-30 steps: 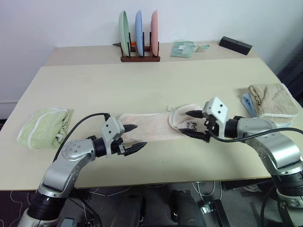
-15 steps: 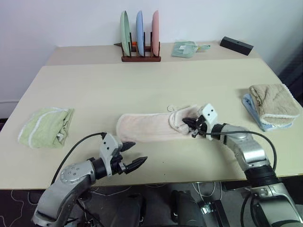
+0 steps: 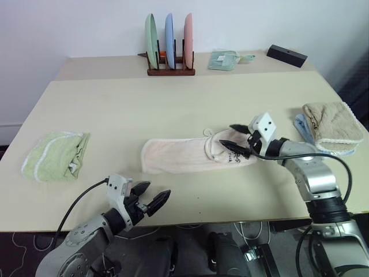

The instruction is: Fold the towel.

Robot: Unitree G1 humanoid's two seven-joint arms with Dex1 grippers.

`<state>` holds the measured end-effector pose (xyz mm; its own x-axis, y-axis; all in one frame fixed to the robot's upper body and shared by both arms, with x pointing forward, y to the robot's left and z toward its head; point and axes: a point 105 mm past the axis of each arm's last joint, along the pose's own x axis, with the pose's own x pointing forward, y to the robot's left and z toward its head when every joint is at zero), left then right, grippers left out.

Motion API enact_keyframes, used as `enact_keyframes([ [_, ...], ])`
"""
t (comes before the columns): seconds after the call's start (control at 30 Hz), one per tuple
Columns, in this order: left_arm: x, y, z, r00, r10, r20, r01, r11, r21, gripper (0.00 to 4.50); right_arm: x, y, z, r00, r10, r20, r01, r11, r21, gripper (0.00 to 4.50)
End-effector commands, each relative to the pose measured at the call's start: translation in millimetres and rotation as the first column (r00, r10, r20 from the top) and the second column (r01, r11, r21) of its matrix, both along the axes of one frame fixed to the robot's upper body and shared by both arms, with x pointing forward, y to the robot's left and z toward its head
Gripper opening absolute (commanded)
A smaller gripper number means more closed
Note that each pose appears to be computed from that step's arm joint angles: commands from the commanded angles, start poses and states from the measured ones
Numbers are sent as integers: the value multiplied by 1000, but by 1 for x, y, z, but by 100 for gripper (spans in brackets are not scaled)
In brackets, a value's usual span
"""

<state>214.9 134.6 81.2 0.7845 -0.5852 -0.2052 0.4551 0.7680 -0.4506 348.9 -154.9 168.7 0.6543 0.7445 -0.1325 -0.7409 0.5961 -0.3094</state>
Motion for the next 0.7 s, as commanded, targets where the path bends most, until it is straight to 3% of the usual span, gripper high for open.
enact_keyframes([
  [0.03,5,3,7,993,108,-49,-113,989,-91,450,-13,14,22,991,103,80,-100,994,-39,446],
  [0.27,44,3,20,967,207,-152,-247,911,-331,450,-37,37,0,967,253,32,-247,960,-130,446],
  [0.5,72,-13,18,964,146,-223,-225,894,-387,450,-49,46,-13,962,272,17,-267,955,-131,446],
  [0.6,74,-14,14,961,137,-241,-221,902,-371,370,-50,43,-16,964,267,18,-261,953,-155,450],
  [0.7,75,-9,13,960,147,-239,-232,896,-380,226,-47,38,-14,969,247,27,-240,958,-158,450],
])
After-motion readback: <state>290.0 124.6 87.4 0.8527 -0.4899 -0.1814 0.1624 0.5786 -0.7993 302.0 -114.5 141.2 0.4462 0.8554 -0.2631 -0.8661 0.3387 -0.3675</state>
